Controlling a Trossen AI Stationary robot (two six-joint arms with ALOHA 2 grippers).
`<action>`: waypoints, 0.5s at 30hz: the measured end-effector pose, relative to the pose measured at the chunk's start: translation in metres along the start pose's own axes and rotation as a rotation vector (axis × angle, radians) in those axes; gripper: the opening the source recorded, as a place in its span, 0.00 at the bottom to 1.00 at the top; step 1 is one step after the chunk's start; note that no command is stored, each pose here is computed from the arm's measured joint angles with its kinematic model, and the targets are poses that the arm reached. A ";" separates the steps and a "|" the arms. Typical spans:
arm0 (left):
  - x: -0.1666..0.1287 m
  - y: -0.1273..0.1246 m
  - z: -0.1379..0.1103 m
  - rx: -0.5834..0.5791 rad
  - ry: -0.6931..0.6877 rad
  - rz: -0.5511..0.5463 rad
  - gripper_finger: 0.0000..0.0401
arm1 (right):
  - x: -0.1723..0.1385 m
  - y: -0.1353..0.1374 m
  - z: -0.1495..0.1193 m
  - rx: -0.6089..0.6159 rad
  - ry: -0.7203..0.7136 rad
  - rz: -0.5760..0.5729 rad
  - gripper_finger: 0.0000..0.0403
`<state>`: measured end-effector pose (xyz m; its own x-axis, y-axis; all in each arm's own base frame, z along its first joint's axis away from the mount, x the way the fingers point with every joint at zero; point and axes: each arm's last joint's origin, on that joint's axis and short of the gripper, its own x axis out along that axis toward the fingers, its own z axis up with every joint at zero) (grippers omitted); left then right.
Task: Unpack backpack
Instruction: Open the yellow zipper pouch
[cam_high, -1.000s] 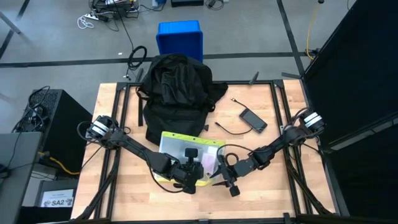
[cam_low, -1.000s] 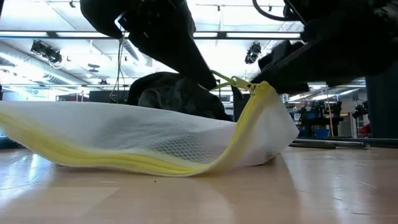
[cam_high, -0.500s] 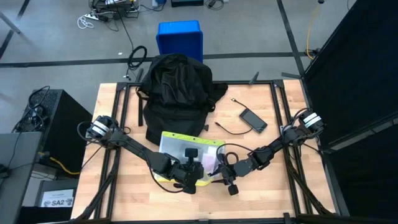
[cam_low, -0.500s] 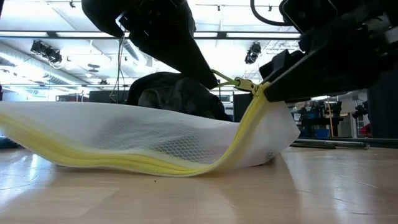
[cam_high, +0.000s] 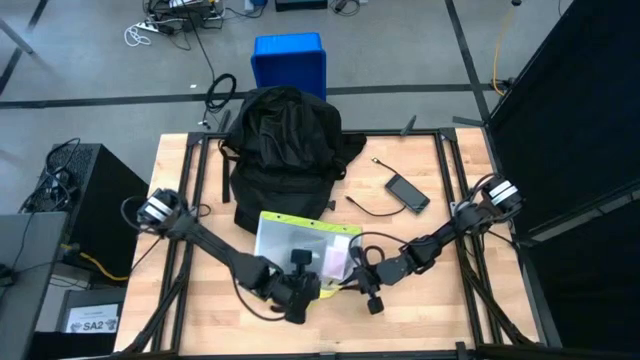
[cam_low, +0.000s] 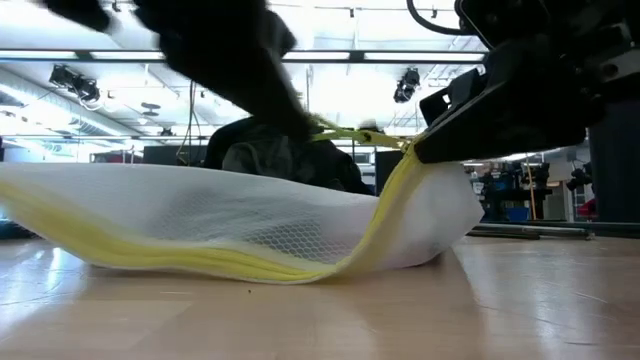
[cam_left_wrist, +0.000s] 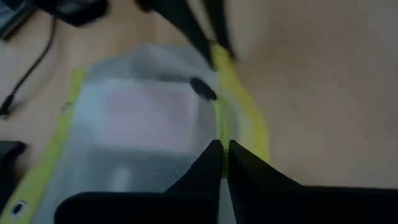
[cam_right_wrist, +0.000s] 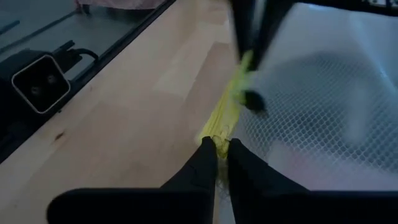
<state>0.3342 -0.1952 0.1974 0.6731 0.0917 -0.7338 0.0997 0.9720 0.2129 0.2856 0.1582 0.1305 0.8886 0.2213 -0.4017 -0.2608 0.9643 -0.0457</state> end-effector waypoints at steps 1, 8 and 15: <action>-0.002 -0.003 -0.003 -0.007 0.014 -0.004 0.00 | -0.001 0.000 0.002 -0.002 -0.003 -0.005 0.00; -0.010 -0.026 -0.025 -0.108 0.076 -0.025 0.00 | -0.014 -0.002 0.019 -0.028 -0.043 -0.014 0.00; -0.016 -0.036 -0.027 -0.135 0.003 0.070 0.00 | -0.019 0.001 0.025 -0.049 -0.064 -0.003 0.00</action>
<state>0.2994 -0.2258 0.1840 0.6728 0.1606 -0.7222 -0.0467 0.9834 0.1752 0.2776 0.1582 0.1610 0.9114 0.2285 -0.3422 -0.2747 0.9570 -0.0926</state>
